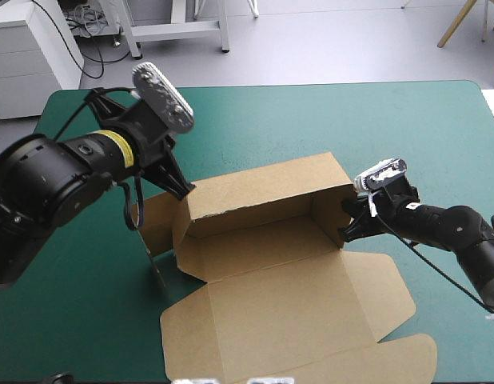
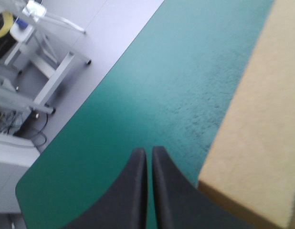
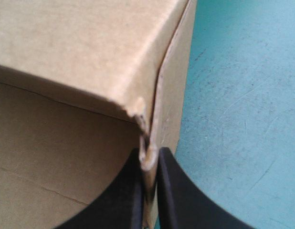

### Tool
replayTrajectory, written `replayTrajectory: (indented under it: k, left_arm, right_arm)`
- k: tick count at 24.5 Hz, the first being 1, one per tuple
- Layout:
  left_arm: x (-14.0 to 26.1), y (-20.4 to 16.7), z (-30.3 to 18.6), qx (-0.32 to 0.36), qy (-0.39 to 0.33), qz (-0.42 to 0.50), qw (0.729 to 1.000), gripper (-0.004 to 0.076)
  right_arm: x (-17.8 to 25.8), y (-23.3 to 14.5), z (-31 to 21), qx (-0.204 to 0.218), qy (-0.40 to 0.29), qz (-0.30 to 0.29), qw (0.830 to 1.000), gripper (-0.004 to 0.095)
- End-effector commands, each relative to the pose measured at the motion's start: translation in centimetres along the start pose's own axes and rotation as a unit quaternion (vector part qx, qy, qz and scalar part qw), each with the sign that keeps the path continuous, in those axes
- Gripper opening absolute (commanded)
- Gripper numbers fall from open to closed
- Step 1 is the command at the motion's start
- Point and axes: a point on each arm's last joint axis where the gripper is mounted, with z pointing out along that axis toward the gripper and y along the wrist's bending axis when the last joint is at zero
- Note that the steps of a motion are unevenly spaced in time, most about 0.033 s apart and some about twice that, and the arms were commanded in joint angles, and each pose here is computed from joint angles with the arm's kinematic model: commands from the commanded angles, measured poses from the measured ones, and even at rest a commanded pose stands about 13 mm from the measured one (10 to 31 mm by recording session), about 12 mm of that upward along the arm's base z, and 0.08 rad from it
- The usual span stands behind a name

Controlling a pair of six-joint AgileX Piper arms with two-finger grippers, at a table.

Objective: Fold the box

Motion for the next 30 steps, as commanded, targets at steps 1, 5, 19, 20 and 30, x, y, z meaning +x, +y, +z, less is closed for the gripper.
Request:
replayTrajectory:
  k: [1, 5, 19, 20, 30]
  left_arm:
    - [1.6, 3.3, -0.8, -0.036, 0.03, -0.061, 0.997, -0.0003]
    - [3.2, 6.1, -0.2, -0.058, 0.054, -0.113, 0.99, -0.0003]
    - [7.2, 12.0, -0.3, -0.119, 0.063, -0.253, 0.958, -0.0003]
    - [7.2, 12.0, -0.3, -0.119, 0.063, -0.253, 0.958, -0.0003]
    - [7.1, 11.9, -0.3, -0.113, 0.06, -0.256, 0.958, -0.0003]
  right_arm:
    - [-1.8, -0.4, -1.5, 0.034, -0.02, 0.006, 0.999, -0.0018]
    - [-3.5, -0.9, -3.1, 0.072, -0.006, 0.012, 0.997, -0.0018]
    - [-7.2, -1.4, -6.7, 0.105, 0.114, 0.105, 0.982, -0.0019]
    - [-7.3, -1.8, -6.3, 0.108, 0.129, 0.108, 0.98, -0.0019]
    - [-11.1, -8.0, 5.4, 0.082, 0.235, 0.13, 0.96, -0.0019]
